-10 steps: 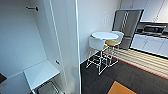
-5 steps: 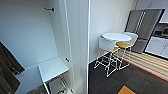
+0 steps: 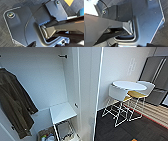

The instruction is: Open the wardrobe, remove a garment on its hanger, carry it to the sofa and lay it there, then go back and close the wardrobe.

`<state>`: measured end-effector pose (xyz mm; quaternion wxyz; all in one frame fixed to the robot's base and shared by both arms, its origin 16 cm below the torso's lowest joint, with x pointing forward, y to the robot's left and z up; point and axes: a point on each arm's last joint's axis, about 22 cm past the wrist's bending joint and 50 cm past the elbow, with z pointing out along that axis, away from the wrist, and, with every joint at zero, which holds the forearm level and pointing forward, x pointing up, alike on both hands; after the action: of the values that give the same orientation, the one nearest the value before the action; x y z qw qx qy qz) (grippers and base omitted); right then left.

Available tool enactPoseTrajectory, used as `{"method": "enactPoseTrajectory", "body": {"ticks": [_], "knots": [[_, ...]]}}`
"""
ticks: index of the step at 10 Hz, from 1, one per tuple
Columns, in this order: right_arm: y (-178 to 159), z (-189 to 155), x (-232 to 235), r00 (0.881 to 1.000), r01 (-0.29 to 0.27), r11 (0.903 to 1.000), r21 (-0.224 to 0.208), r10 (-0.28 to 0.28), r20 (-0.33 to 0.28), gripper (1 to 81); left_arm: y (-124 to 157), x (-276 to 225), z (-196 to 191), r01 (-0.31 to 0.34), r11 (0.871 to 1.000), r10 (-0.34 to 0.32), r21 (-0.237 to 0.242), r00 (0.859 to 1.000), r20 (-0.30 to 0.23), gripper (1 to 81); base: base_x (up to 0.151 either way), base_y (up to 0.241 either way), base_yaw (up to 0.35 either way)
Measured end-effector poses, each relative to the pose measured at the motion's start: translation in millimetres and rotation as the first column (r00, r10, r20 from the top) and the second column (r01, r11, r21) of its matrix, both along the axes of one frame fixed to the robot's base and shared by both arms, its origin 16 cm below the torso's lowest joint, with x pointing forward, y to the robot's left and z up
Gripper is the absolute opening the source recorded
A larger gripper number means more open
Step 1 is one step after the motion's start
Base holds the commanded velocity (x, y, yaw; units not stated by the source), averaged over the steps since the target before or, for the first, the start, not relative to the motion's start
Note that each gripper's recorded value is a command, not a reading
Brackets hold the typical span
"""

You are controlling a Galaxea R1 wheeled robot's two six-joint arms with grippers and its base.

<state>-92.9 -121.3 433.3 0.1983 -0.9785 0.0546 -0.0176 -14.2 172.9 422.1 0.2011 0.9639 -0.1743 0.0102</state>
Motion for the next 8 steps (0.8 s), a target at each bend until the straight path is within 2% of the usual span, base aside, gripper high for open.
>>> {"method": "enactPoseTrajectory", "body": {"ticks": [8], "knots": [[0.3,-0.1,0.0,1.0,0.0,1.0,0.0,0.0,0.002,81.1,0.0,-0.4,0.1,0.001,1.0,-0.001,0.0,1.0,0.002,81.1,0.0,0.0,0.299]]}}
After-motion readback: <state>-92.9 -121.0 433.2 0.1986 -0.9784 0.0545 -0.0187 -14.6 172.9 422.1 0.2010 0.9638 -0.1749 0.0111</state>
